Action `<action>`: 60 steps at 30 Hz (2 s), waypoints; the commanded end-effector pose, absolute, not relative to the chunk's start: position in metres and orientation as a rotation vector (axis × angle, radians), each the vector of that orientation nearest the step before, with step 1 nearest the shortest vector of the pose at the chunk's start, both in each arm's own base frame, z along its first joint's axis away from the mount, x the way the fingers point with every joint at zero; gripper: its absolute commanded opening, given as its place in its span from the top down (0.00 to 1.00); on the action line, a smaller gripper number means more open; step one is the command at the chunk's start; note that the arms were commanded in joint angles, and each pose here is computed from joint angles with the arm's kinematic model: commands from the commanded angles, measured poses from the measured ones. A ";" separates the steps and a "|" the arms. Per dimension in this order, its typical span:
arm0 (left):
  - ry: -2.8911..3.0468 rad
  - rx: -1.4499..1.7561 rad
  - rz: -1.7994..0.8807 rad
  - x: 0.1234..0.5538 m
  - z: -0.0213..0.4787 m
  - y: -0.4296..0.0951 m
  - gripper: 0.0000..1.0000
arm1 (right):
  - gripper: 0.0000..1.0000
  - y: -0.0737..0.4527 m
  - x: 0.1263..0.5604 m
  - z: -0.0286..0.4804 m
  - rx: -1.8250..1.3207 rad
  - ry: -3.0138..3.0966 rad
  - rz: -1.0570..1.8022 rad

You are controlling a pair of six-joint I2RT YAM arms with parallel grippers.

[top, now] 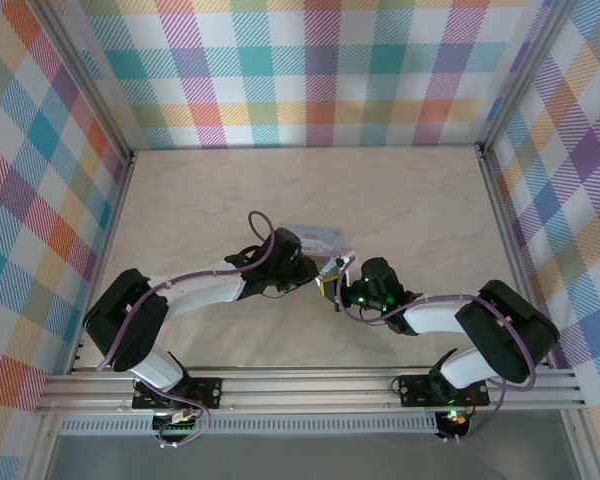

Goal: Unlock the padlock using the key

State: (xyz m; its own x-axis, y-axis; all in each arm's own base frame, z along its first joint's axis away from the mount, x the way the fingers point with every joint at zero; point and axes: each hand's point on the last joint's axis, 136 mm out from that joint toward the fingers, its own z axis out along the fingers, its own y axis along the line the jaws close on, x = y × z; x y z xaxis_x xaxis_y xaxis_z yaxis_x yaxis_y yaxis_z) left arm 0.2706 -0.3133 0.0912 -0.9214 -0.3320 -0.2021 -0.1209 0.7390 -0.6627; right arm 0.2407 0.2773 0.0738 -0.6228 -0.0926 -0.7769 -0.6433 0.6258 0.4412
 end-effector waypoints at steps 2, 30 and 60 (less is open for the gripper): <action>2.686 -0.256 -0.969 0.252 0.092 -0.318 0.97 | 1.00 0.293 0.255 0.122 -0.605 1.916 0.986; 2.660 -0.335 -1.006 0.257 0.084 -0.326 0.98 | 1.00 0.308 0.253 0.140 -0.582 1.881 1.101; 2.673 -0.322 -1.023 0.255 0.082 -0.337 0.99 | 1.00 0.302 0.260 0.135 -0.562 1.894 1.050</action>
State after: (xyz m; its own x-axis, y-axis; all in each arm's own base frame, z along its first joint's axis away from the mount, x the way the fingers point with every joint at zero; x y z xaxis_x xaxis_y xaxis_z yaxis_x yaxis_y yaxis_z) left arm 0.2737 -0.3119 0.0757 -0.9082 -0.3675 -0.2004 -0.1630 0.7514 -0.6394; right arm 0.2435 0.2806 0.0615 -0.6756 -0.0855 -0.7323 -0.6012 0.6388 0.4801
